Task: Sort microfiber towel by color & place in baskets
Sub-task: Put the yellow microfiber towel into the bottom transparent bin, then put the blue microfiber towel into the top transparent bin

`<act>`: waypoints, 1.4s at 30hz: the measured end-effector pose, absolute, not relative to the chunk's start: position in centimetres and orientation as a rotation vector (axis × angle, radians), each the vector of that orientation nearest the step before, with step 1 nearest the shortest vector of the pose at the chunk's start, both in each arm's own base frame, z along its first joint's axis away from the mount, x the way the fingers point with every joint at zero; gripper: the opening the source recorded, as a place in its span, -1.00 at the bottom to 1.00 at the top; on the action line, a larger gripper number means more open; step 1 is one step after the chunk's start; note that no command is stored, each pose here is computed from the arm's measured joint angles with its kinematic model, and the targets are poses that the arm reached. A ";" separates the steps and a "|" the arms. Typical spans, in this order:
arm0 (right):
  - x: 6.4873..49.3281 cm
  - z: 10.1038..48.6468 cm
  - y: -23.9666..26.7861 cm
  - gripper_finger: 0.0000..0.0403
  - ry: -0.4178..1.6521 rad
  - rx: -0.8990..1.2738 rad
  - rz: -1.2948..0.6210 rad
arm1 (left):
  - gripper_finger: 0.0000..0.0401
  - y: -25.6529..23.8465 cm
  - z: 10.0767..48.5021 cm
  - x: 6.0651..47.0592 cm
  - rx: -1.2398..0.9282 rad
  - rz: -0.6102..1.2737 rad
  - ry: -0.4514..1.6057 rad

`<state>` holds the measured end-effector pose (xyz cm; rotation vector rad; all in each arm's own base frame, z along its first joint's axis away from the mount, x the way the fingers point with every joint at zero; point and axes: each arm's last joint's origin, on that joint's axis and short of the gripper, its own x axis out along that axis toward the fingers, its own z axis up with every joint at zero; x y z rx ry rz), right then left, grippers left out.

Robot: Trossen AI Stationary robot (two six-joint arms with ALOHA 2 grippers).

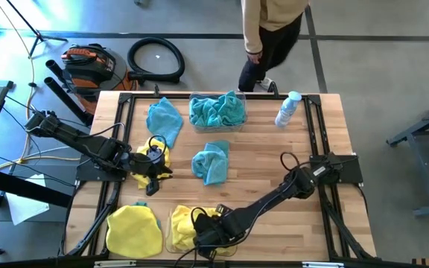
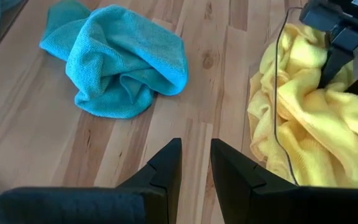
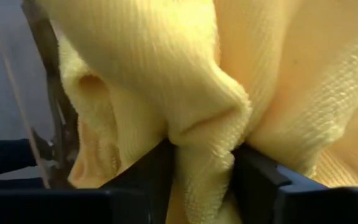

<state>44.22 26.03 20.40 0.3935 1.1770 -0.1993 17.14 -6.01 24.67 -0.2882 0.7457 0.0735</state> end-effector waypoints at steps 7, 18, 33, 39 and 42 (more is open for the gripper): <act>43.5 22.3 26.0 -0.20 1.123 0.365 -0.215 | -0.63 -5.9 24.3 16.8 -0.314 0.095 0.797; 39.2 26.0 26.9 -0.20 1.024 0.250 -0.426 | -0.63 -5.9 24.2 16.7 -0.310 0.102 0.812; 33.0 24.5 26.3 -0.27 1.075 0.106 -0.714 | -0.63 -6.0 24.7 17.2 -0.337 0.097 0.743; 28.4 24.0 24.2 -0.38 0.962 0.259 -0.673 | -0.63 -5.8 25.0 17.7 -0.394 0.145 0.676; 25.7 23.3 22.4 -0.41 0.921 0.330 -0.622 | -0.63 -5.5 24.7 18.4 -0.410 0.166 0.676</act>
